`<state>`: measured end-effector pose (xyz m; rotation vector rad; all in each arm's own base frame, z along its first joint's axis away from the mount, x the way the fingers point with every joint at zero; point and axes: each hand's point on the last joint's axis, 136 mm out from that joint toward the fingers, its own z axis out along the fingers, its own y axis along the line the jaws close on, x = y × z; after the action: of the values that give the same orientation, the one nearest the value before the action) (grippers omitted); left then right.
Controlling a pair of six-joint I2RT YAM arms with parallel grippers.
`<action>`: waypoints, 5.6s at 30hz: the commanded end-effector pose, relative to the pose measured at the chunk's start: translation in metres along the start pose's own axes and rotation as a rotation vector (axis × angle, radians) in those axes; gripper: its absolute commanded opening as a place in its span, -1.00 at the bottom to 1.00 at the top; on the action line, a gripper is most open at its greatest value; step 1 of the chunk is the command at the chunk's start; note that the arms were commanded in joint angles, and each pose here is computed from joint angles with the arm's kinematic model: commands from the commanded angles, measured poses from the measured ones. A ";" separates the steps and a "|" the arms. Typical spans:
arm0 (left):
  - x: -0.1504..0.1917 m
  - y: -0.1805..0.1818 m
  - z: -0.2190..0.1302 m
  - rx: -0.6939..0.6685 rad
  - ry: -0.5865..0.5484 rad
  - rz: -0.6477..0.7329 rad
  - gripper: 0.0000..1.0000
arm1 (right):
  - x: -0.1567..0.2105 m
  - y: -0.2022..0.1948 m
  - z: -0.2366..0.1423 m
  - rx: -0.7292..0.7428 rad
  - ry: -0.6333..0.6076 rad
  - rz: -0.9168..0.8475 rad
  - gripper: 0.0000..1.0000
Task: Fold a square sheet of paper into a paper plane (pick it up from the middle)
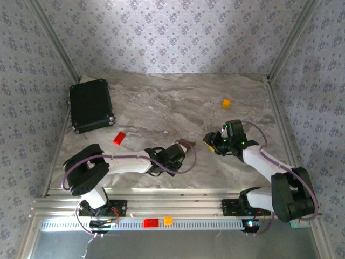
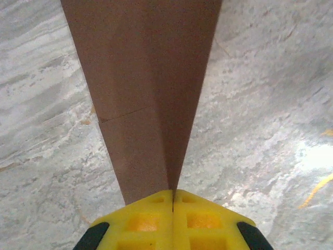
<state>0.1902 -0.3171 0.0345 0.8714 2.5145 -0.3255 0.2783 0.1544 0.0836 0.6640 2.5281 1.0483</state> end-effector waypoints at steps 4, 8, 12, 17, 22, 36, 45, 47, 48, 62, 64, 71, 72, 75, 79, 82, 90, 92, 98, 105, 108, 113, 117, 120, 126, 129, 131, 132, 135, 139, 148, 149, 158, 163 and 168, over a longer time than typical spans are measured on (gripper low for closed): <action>-0.014 -0.019 -0.009 0.269 -0.025 -0.137 -1.00 | 0.006 -0.016 -0.009 0.037 -0.020 0.018 -0.07; -0.016 -0.016 -0.009 0.316 -0.019 -0.176 -1.00 | 0.009 -0.013 -0.009 0.008 -0.010 0.018 -0.05; -0.015 -0.015 -0.010 0.316 -0.018 -0.172 -1.00 | 0.011 -0.002 -0.006 -0.042 0.011 0.023 0.03; -0.015 -0.014 -0.010 0.309 -0.012 -0.152 -1.00 | 0.021 0.015 0.003 -0.073 0.062 0.007 0.11; -0.013 -0.010 -0.010 0.269 0.004 -0.104 -1.00 | 0.031 0.023 0.020 -0.023 0.128 -0.003 0.20; -0.006 -0.009 -0.012 0.128 0.032 0.103 -0.95 | 0.061 0.020 0.070 0.112 0.335 0.032 0.14; 0.001 -0.007 -0.010 0.010 0.068 0.221 -0.92 | 0.067 0.015 0.076 0.131 0.365 0.050 -0.13; 0.003 -0.007 -0.010 -0.012 0.080 0.245 -0.91 | 0.066 0.015 0.075 0.131 0.363 0.049 -0.14; 0.003 -0.007 -0.009 -0.021 0.085 0.256 -0.91 | 0.066 0.016 0.075 0.129 0.363 0.044 -0.14; 0.001 -0.001 -0.008 -0.090 0.087 0.287 -0.88 | 0.068 0.015 0.067 0.135 0.359 0.045 -0.41; 0.002 -0.001 -0.008 -0.098 0.088 0.295 -0.86 | 0.067 0.017 0.066 0.130 0.356 0.047 -0.46; 0.003 -0.002 -0.006 -0.111 0.099 0.339 -0.74 | 0.067 0.019 0.064 0.124 0.351 0.047 -0.78; 0.004 -0.001 -0.005 -0.114 0.103 0.345 -0.71 | 0.067 0.018 0.064 0.124 0.352 0.049 -0.82; 0.004 0.000 -0.005 -0.128 0.105 0.356 -0.65 | 0.067 0.019 0.064 0.115 0.348 0.053 -0.93; 0.004 0.003 -0.005 -0.145 0.099 0.359 -0.60 | 0.065 0.021 0.064 0.104 0.342 0.057 -0.96; 0.003 0.005 -0.005 -0.156 0.095 0.359 -0.57 | 0.065 0.022 0.064 0.096 0.343 0.057 -0.97; 0.003 0.004 -0.004 -0.162 0.092 0.363 -0.55 | 0.066 0.023 0.062 0.089 0.343 0.054 -0.99; 0.003 0.004 -0.003 -0.163 0.092 0.367 -0.55 | 0.065 0.024 0.063 0.087 0.342 0.052 -0.99; 0.004 0.006 -0.002 -0.173 0.092 0.363 -0.58 | 0.066 0.023 0.063 0.089 0.345 0.053 -1.00; 0.004 0.006 -0.001 -0.176 0.088 0.362 -0.55 | 0.066 0.023 0.064 0.085 0.347 0.051 -1.00; 0.004 0.007 0.000 -0.177 0.089 0.363 -0.58 | 0.066 0.024 0.063 0.084 0.347 0.051 -1.00; 0.004 0.008 0.000 -0.187 0.085 0.362 -0.60 | 0.066 0.023 0.063 0.085 0.347 0.051 -1.00; 0.005 0.009 0.000 -0.190 0.088 0.365 -0.57 | 0.066 0.022 0.064 0.084 0.349 0.053 -1.00; 0.005 0.009 0.000 -0.189 0.086 0.363 -0.64 | 0.067 0.022 0.064 0.085 0.349 0.052 -1.00; 0.003 0.009 0.000 -0.190 0.077 0.361 -0.85 | 0.066 0.023 0.063 0.081 0.347 0.051 -1.00; 0.003 0.008 0.000 -0.185 0.078 0.362 -0.94 | 0.065 0.023 0.063 0.079 0.344 0.049 -0.99; 0.003 0.007 0.000 -0.182 0.079 0.360 -0.97 | 0.064 0.025 0.062 0.071 0.340 0.043 -0.94; 0.003 0.006 0.000 -0.177 0.079 0.360 -1.00 | 0.062 0.027 0.061 0.068 0.334 0.037 -0.90; 0.003 0.003 0.000 -0.155 0.078 0.352 -1.00 | 0.057 0.030 0.053 0.067 0.309 0.010 -0.61; 0.003 -0.004 0.001 -0.095 0.087 0.310 -1.00 | 0.039 0.018 0.033 0.122 0.236 -0.004 -0.20; -0.003 -0.020 -0.001 0.212 0.112 0.070 -1.00 | 0.006 -0.018 -0.020 0.120 0.044 0.069 -0.03; -0.005 -0.020 -0.002 0.239 0.110 0.048 -1.00 | 0.005 -0.020 -0.025 0.113 0.025 0.080 -0.02; -0.011 -0.024 0.000 0.402 0.121 -0.072 -1.00 | 0.005 -0.027 -0.036 0.051 -0.030 0.108 -0.03; -0.009 -0.022 0.006 0.420 0.146 -0.104 -1.00 | 0.008 -0.027 -0.034 0.038 -0.015 0.100 -0.05; -0.007 -0.022 0.011 0.416 0.170 -0.113 -1.00 | 0.010 -0.027 -0.031 0.036 -0.011 0.088 -0.06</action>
<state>0.1875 -0.3377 0.0308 0.9456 2.6823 -0.8252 0.2508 0.1220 0.0865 0.8083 2.5300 1.0099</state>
